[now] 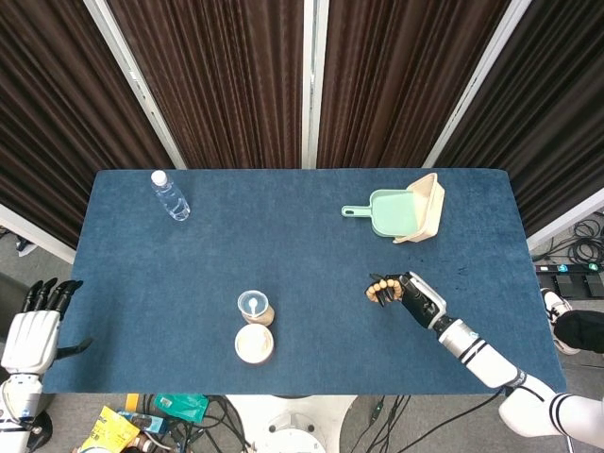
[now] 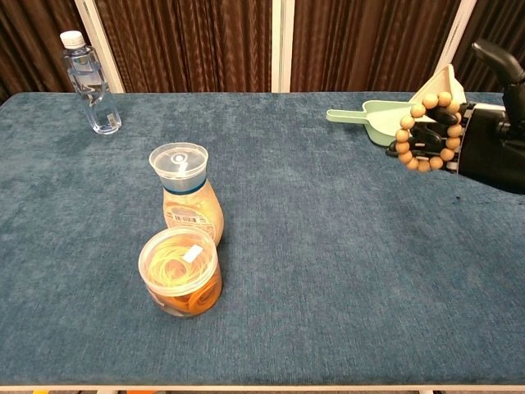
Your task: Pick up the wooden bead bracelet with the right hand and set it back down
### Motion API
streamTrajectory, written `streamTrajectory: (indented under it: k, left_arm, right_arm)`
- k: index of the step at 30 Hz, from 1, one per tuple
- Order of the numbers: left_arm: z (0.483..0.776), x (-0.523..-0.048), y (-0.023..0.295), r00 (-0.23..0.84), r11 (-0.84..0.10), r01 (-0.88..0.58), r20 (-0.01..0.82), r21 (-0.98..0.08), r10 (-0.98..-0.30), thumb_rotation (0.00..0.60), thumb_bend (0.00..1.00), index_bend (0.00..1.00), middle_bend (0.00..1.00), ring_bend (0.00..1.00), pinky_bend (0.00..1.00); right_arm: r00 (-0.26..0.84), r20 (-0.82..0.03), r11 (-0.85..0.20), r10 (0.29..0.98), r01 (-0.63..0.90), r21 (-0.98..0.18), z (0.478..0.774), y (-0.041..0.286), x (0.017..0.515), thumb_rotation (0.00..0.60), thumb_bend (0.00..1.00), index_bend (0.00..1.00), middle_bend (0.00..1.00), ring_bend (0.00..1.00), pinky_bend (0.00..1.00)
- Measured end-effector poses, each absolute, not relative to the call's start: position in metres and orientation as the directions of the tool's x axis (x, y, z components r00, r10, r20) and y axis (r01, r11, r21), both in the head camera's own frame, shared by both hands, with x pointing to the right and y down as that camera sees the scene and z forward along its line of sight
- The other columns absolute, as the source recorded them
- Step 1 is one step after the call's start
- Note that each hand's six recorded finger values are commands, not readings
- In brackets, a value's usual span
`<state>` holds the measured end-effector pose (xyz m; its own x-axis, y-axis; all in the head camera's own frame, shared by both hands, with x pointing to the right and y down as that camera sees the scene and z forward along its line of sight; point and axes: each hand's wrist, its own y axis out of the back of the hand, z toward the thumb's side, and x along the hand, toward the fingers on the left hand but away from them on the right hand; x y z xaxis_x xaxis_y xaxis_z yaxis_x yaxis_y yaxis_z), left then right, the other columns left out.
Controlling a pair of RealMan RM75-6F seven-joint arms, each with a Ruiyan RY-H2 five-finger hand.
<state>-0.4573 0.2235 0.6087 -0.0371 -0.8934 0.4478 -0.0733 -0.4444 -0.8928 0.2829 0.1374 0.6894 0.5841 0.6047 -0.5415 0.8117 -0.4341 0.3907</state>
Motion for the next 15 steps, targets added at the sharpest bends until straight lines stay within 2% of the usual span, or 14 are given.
streamTrajectory:
  k: [2,4,5,7,9,10,12,15]
  left_arm:
    - [0.609,-0.459,0.225,-0.041,-0.444,-0.077,0.448,-0.892,-0.893,0.6,0.02,0.14,0.13,0.05,0.0]
    - [0.609,-0.459,0.225,-0.043,-0.446,-0.079,0.451,-0.891,-0.892,0.6,0.02,0.14,0.13,0.04,0.0]
    - [0.61,-0.459,0.225,-0.044,-0.449,-0.08,0.453,-0.89,-0.89,0.6,0.02,0.14,0.13,0.04,0.0]
    - [0.611,-0.46,0.225,-0.043,-0.451,-0.08,0.456,-0.889,-0.889,0.6,0.02,0.14,0.13,0.04,0.0]
    - [0.612,-0.459,0.225,-0.038,-0.452,-0.082,0.456,-0.888,-0.889,0.6,0.02,0.14,0.13,0.04,0.0]
    - [0.612,-0.459,0.225,-0.037,-0.452,-0.082,0.456,-0.888,-0.889,0.6,0.02,0.14,0.13,0.04,0.0]
    - [0.613,-0.459,0.225,-0.034,-0.451,-0.082,0.455,-0.889,-0.89,0.6,0.02,0.14,0.13,0.04,0.0]
    - [0.614,-0.459,0.224,-0.033,-0.452,-0.083,0.456,-0.888,-0.889,0.6,0.02,0.14,0.13,0.04,0.0]
  right_arm:
    - [0.588,-0.541,-0.437,0.601,0.809,0.393,0.689,0.138,0.281,0.182,0.0,0.79,0.67,0.36,0.0]
    - [0.599,-0.539,-0.419,0.592,0.8,0.428,0.689,0.138,0.279,0.181,0.0,0.75,0.62,0.31,0.0]
    - [0.605,-0.537,-0.404,0.588,0.795,0.453,0.688,0.138,0.278,0.181,0.0,0.69,0.6,0.28,0.0]
    - [0.623,-0.526,-0.349,0.579,0.772,0.531,0.687,0.139,0.275,0.181,0.0,0.47,0.53,0.2,0.0]
    - [0.643,-0.51,-0.28,0.572,0.737,0.615,0.685,0.138,0.273,0.18,0.0,0.29,0.43,0.12,0.0]
    - [0.655,-0.497,-0.225,0.569,0.705,0.672,0.684,0.138,0.272,0.179,0.0,0.24,0.39,0.09,0.0]
    - [0.671,-0.48,-0.137,0.565,0.65,0.748,0.683,0.137,0.272,0.179,0.0,0.2,0.35,0.07,0.0]
    - [0.701,-0.446,-0.031,0.557,0.554,0.832,0.68,0.136,0.27,0.179,0.0,0.18,0.35,0.06,0.0]
